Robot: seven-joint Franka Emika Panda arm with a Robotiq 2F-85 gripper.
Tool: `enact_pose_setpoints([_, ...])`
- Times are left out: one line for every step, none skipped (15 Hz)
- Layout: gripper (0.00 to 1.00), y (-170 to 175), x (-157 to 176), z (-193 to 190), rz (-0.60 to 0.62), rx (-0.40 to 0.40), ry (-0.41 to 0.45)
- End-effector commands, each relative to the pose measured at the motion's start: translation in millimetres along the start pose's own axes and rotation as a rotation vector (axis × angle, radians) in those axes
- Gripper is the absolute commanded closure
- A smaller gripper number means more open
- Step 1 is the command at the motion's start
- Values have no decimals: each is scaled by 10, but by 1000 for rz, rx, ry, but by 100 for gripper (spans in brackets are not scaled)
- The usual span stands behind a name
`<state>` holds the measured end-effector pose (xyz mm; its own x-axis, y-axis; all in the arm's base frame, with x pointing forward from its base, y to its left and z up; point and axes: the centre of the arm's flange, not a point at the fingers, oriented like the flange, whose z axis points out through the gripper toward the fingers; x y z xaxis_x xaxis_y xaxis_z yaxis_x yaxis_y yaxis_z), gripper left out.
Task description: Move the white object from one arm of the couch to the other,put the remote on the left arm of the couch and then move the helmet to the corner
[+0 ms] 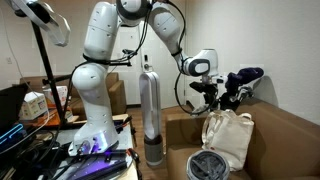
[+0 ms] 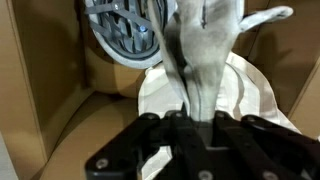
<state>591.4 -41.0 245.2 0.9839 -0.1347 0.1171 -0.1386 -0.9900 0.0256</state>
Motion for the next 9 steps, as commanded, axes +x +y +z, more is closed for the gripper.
enact_pose_setpoints([90, -9, -1, 0, -1, 0, 0])
enact_pose_setpoints([93, 18, 29, 13, 6, -35, 24])
enact_pose_setpoints([93, 73, 51, 12, 10, -42, 21])
enact_pose_setpoints([93, 258, 88, 6, 28, -52, 6])
enact_pose_setpoints([93, 437, 105, 6, 59, -61, -2])
enact_pose_setpoints([93, 649, 109, 16, 100, -69, -14])
enact_pose_setpoints([93, 798, 113, 25, 128, -76, -15])
enact_pose_setpoints([93, 1020, 95, 61, 161, -71, -26])
enact_pose_setpoints([93, 1182, 77, 80, 189, -78, -27])
